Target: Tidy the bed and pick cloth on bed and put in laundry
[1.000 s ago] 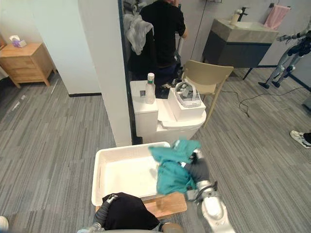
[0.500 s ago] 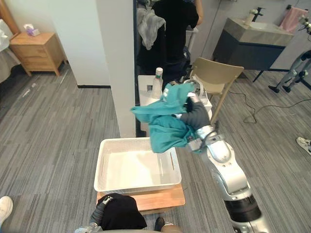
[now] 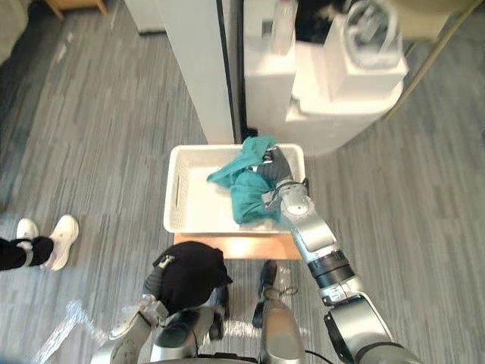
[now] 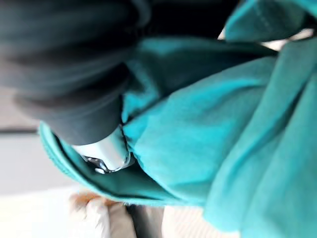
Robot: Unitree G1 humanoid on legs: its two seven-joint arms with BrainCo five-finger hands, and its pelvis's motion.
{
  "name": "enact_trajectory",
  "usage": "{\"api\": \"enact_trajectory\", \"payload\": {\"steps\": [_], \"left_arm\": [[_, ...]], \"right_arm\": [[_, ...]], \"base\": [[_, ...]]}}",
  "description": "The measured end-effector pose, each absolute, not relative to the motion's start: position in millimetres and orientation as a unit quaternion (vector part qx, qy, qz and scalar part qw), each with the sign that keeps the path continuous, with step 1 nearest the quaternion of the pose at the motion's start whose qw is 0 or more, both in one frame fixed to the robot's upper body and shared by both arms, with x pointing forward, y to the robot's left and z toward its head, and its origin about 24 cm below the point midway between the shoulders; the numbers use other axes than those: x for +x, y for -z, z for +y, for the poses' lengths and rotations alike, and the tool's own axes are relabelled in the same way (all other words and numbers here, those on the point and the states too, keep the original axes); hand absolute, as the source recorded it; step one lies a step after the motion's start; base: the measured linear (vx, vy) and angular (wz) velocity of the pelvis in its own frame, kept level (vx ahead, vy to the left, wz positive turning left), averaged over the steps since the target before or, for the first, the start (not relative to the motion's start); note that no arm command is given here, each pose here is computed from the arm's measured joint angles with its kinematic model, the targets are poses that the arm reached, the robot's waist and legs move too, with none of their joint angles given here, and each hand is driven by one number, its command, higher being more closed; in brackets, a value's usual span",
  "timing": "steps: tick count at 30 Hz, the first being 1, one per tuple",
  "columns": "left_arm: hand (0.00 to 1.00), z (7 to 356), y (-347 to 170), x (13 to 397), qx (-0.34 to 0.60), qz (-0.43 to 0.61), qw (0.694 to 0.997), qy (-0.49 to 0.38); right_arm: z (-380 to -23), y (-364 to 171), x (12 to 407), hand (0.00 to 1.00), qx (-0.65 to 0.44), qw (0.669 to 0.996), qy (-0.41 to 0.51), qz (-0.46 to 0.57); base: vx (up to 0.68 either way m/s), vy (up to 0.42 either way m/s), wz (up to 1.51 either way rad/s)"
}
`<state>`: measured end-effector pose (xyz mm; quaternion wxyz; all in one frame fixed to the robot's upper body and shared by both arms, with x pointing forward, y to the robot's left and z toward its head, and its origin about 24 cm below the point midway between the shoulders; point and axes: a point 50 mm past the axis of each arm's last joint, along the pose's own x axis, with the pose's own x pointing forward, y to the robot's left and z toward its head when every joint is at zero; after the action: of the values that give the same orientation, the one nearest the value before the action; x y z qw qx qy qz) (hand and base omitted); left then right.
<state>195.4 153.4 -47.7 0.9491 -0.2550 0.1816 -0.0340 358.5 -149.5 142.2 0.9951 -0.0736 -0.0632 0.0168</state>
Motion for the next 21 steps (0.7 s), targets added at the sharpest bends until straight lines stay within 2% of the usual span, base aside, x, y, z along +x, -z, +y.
{"api": "enact_trajectory", "payload": {"steps": [2,3,12,17,21], "left_arm": [[1.0,149,44,200,-0.259,0.174,0.949,0.04],[1.0,146,43,203,-0.258,0.171,0.95,0.045],[1.0,148,22,220,-0.251,0.114,0.961,0.032],[1.0,162,-28,229,-0.257,0.001,0.966,0.01],[1.0,170,-45,220,-0.257,-0.036,0.966,0.007]], "right_arm": [[-165,-145,365,1.0,-0.069,0.995,0.022,-0.064],[-172,-147,368,0.0,-0.071,0.995,0.04,-0.064],[-193,-120,361,0.0,-0.081,0.991,0.092,-0.044],[-186,-80,332,0.0,-0.07,0.992,0.102,-0.017],[-186,-55,311,0.0,-0.067,0.992,0.109,0.006]], "base": [[0.04,0.05,0.08],[0.03,0.051,0.06],[-0.01,0.038,0.02],[-0.02,0.009,-0.07],[-0.03,0.006,-0.02]]}}
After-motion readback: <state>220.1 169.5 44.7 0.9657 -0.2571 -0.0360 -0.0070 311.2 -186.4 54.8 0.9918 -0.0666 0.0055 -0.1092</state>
